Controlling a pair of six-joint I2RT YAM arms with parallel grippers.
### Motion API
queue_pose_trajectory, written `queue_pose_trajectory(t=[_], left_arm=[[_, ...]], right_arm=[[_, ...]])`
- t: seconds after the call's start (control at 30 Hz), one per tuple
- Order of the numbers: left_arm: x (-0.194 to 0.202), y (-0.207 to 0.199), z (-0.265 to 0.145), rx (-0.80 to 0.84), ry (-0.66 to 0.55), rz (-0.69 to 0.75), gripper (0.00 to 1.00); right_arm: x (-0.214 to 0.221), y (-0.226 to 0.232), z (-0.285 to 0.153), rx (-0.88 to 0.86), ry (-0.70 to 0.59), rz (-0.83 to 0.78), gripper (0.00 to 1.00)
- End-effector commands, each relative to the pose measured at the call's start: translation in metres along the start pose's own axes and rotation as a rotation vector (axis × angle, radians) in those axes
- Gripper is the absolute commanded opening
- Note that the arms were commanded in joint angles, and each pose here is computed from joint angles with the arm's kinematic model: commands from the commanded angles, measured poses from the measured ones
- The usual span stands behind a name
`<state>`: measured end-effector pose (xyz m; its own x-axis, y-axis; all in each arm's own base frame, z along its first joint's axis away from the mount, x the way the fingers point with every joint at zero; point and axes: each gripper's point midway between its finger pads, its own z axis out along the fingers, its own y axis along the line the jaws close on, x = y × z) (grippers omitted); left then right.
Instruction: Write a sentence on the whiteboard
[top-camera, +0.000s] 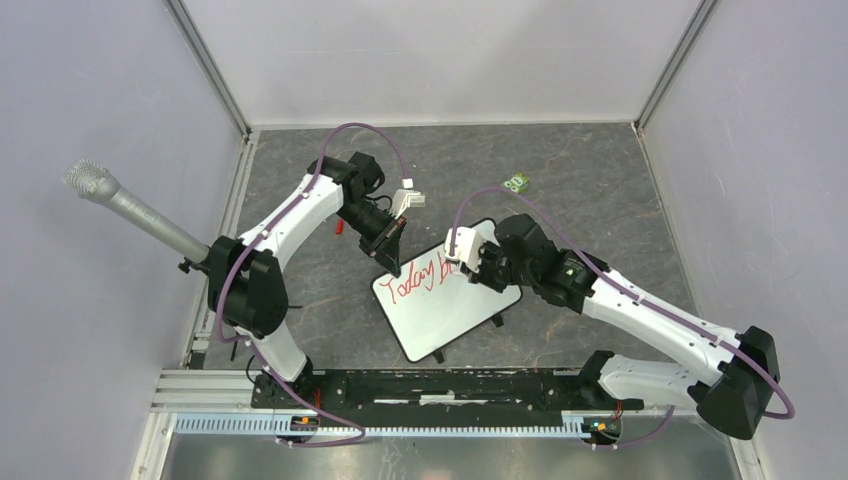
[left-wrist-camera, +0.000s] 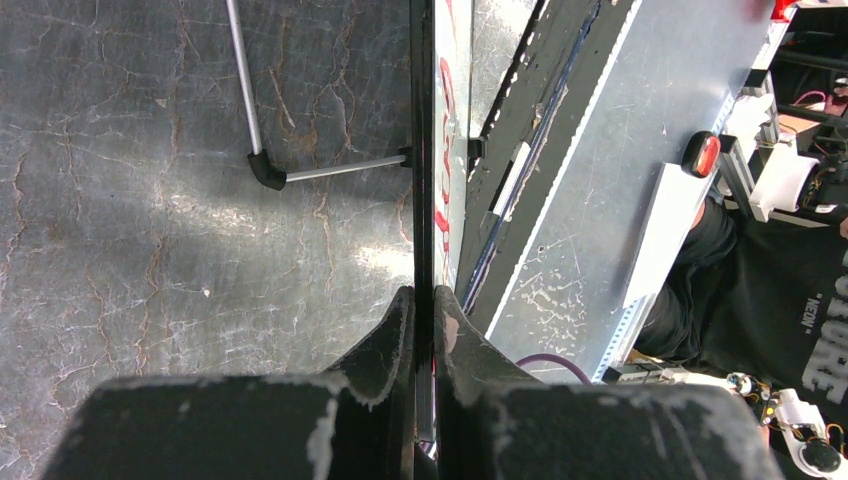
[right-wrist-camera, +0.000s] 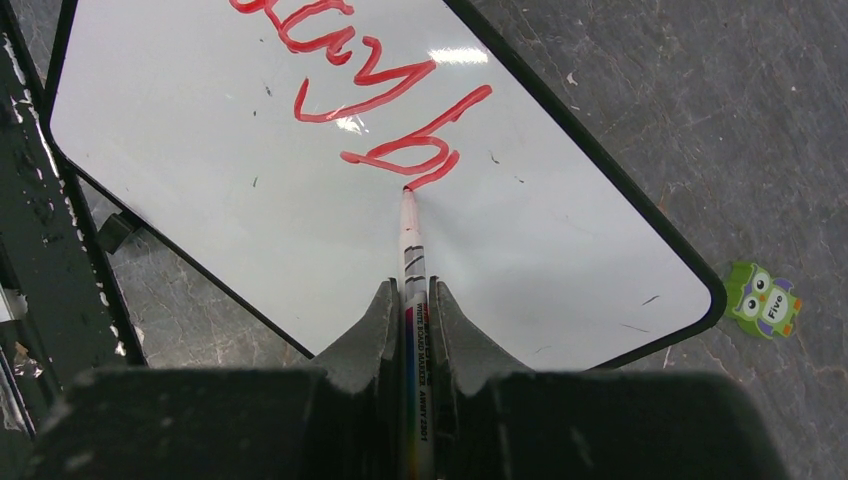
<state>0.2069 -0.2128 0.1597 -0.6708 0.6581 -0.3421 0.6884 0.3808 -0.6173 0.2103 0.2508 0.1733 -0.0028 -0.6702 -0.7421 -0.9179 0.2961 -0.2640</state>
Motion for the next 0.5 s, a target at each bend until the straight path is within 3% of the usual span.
queue_pose_trajectory(t=[0.0,0.47], left_arm=[[-0.005,0.000,0.001,0.006,-0.020,0.054,0.02],[-0.005,0.001,0.002,0.008,-0.016,0.054,0.03]], right_arm=[[-0.021,-0.018,-0.004,0.066,-0.039,0.011,0.00],[-0.022,-0.041,-0.009,0.155,-0.018,0.013,0.00]])
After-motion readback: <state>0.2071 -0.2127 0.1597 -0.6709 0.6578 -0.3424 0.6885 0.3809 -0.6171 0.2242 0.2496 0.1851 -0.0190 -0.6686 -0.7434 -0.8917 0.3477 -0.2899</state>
